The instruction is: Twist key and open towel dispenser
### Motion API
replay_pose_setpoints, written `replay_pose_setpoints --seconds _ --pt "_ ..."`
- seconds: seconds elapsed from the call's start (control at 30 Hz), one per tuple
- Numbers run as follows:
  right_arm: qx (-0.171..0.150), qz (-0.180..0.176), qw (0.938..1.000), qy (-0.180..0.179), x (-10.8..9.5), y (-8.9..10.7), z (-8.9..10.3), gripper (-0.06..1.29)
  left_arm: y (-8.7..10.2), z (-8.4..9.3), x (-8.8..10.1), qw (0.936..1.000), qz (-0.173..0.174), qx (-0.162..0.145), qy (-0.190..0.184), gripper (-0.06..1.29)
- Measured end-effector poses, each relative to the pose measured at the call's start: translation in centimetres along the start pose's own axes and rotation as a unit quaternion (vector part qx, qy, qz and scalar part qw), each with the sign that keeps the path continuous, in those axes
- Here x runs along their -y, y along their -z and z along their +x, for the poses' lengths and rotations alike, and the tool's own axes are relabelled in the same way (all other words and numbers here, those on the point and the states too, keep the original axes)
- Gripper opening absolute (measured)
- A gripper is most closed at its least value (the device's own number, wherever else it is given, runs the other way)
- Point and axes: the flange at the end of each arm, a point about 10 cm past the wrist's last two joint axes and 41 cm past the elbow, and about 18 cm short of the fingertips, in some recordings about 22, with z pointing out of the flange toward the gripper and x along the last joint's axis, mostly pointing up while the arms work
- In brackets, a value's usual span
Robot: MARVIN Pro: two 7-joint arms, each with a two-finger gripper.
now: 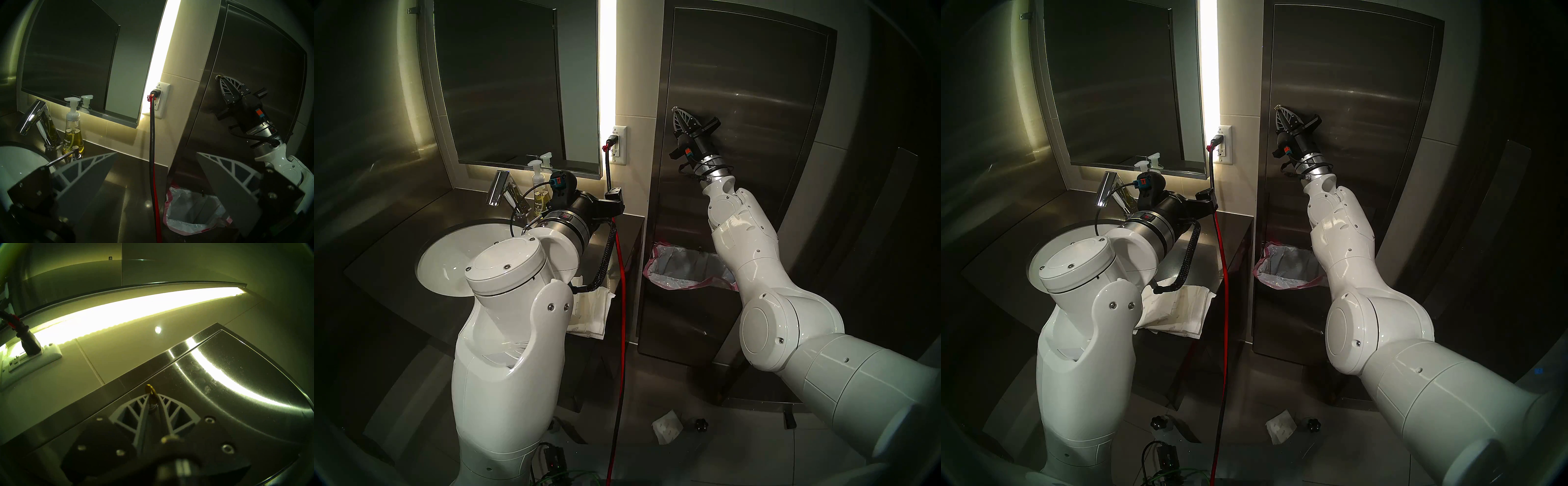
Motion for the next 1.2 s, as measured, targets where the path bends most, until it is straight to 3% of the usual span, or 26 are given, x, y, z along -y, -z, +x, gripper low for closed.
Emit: replay_pose_setpoints --seconds 0.03,0.3,0.37,0.43,0.67,0.9,1.07,1.2 --pt "0.001 0.001 1.0000 0.000 0.0 -0.1 0.0 0.21 0.0 0.0 0.0 1.0000 0.000 0.000 0.000 1.26" --pt "0.003 0.004 1.0000 -0.005 0.2 -0.4 0.0 0.25 0.0 0.0 0.0 1.0000 0.000 0.000 0.000 1.26" --pt "0.002 0.001 0.9999 -0.010 0.3 -0.4 0.1 0.22 0.0 0.0 0.0 1.0000 0.000 0.000 0.000 1.26" --pt "0.002 -0.003 0.9999 -0.017 0.3 -0.4 0.2 -0.02 0.0 0.0 0.0 1.0000 0.000 0.000 0.000 1.26" --pt "0.014 -0.039 0.9971 -0.064 1.2 -0.5 1.0 -0.04 0.0 0.0 0.0 1.0000 0.000 0.000 0.000 1.26" --pt "0.048 -0.101 0.9829 -0.147 3.1 -0.8 2.7 -0.04 0.0 0.0 0.0 1.0000 0.000 0.000 0.000 1.26" --pt "0.072 -0.140 0.9669 -0.200 4.1 -1.3 3.9 -0.04 0.0 0.0 0.0 1.0000 0.000 0.000 0.000 1.26" --pt "0.095 -0.173 0.9487 -0.247 4.6 -1.8 4.8 -0.04 0.0 0.0 0.0 1.0000 0.000 0.000 0.000 1.26"
